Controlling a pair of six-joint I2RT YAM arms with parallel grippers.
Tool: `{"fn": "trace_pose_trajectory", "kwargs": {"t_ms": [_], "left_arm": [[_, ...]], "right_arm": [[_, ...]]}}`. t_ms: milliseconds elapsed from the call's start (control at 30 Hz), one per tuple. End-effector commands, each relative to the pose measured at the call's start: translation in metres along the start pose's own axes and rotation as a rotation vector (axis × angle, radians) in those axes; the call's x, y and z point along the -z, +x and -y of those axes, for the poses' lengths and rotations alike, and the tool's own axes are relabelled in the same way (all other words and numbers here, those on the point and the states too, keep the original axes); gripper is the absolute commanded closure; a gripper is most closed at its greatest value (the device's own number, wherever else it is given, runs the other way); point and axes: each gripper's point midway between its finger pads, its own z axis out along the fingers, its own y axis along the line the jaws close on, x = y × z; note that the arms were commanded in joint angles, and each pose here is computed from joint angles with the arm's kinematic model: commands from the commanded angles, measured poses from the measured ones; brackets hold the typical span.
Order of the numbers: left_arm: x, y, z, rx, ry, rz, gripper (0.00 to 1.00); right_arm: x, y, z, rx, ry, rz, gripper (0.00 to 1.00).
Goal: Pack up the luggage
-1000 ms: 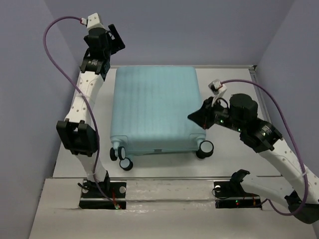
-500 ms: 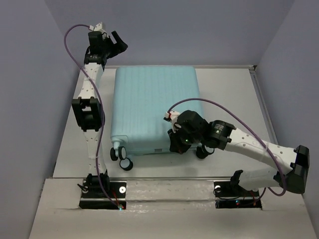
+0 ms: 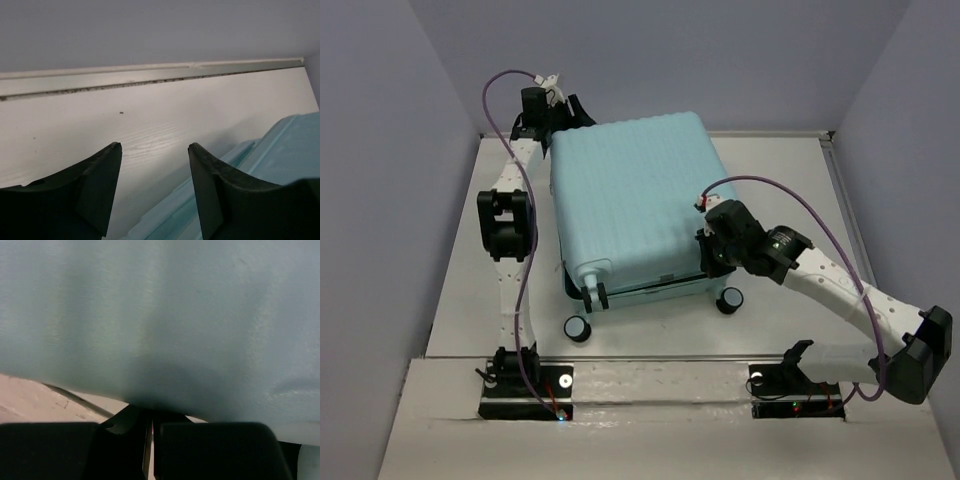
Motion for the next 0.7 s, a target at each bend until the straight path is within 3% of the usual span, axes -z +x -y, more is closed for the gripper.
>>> {"fn": "trace_pose_trajectory", "kwargs": {"t_ms": [0,100,133,267,367,400,433,533,567,600,633,667], "left_arm": [[0.034,0.003,0.024,-0.049,0.008,-0.019,0.36],[0.054,0.027,0.020,-0.024,-0.036,-0.038,0.40],[0.073,0.011,0.027,-0.042,-0.076,0.009,0.43],[0.121,0.026,0.023,-0.030,-0.217,0.014,0.46],[0.164,0.051,0.031,0.022,-0.266,0.005,0.46],[0.175,0.083,0.024,0.049,-0.291,-0.047,0.46],[0.199,0.077,0.035,0.041,-0.304,-0.005,0.46],[0.246,0.114,0.040,0.002,-0.353,-0.032,0.42],[0.258,0.121,0.041,-0.008,-0.364,-0.037,0.41],[0.277,0.135,0.049,-0.012,-0.351,-0.030,0.41],[0.285,0.140,0.056,-0.005,-0.336,-0.023,0.41],[0.293,0.158,0.056,0.007,-0.335,-0.047,0.41]], "right_arm": [[-0.015,-0.051,0.055,-0.072,0.158,0.176,0.93],[-0.019,-0.076,0.057,-0.101,0.099,0.236,0.93],[-0.027,-0.081,0.058,-0.111,0.087,0.233,0.93],[-0.053,-0.100,0.045,-0.096,0.008,0.232,0.93],[-0.063,-0.142,0.032,-0.087,-0.082,0.279,0.93],[-0.067,-0.153,0.027,-0.086,-0.122,0.285,0.93],[-0.078,-0.180,0.018,-0.086,-0.156,0.305,0.93],[-0.112,-0.211,-0.011,-0.087,-0.304,0.271,0.89],[-0.093,-0.252,-0.026,-0.078,-0.364,0.344,0.89],[-0.120,-0.249,-0.037,-0.114,-0.430,0.277,0.84],[-0.097,-0.284,-0.050,-0.106,-0.484,0.339,0.81],[-0.097,-0.291,-0.058,-0.113,-0.528,0.332,0.71]]}}
